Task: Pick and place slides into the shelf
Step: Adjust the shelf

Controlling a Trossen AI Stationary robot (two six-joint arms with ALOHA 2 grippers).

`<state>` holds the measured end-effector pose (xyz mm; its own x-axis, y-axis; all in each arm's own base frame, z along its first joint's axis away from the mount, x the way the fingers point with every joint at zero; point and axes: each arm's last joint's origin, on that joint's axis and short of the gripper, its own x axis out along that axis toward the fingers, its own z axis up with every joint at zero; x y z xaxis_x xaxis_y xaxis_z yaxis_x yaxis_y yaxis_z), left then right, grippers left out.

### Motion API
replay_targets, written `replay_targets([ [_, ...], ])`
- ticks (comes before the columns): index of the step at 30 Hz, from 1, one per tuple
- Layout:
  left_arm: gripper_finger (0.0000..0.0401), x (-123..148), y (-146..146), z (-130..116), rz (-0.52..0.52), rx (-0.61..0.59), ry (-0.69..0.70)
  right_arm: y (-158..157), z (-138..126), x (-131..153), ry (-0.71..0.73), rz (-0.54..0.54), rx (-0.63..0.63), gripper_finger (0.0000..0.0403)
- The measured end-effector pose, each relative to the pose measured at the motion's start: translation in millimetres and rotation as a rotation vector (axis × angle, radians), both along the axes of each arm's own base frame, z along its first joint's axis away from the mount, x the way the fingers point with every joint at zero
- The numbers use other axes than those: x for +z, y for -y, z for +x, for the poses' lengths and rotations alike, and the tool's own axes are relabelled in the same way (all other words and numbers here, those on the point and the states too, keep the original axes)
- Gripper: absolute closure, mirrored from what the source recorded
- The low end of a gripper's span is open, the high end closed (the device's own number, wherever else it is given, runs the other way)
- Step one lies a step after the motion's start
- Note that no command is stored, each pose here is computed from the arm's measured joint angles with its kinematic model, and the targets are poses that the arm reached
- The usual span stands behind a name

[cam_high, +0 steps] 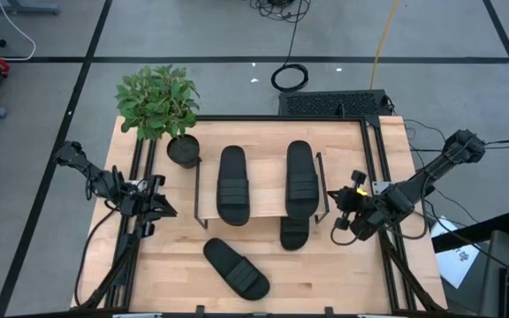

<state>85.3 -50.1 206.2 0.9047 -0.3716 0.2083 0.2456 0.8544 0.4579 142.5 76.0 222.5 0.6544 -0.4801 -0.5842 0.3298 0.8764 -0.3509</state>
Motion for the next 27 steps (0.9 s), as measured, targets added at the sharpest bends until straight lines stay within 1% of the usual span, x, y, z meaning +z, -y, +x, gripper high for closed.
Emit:
replay_targets([
  [3,0.0375,-1.7,0.2,0.3,0.002,-0.001,-0.018,-1.5,2.4,1.8,0.011,-0.012,0.039,0.0403],
  [9,0.0375,-4.0,0.4,0.7,0.011,-0.002,-0.041,-6.2,4.4,2.2,-0.024,0.031,0.128,0.0403],
  [15,0.0375,-4.9,0.0,1.0,0.013,0.015,-0.05,-12.8,0.2,2.3,-0.04,0.054,0.192,0.0403],
  [22,0.0375,-6.3,0.1,1.2,0.021,0.016,-0.062,-24.2,-2.8,6.7,0.008,0.081,0.277,0.0403],
  [27,0.0375,-6.4,0.1,1.2,0.022,0.016,-0.063,-29.5,-3.2,8.5,0.031,0.089,0.312,0.0403],
])
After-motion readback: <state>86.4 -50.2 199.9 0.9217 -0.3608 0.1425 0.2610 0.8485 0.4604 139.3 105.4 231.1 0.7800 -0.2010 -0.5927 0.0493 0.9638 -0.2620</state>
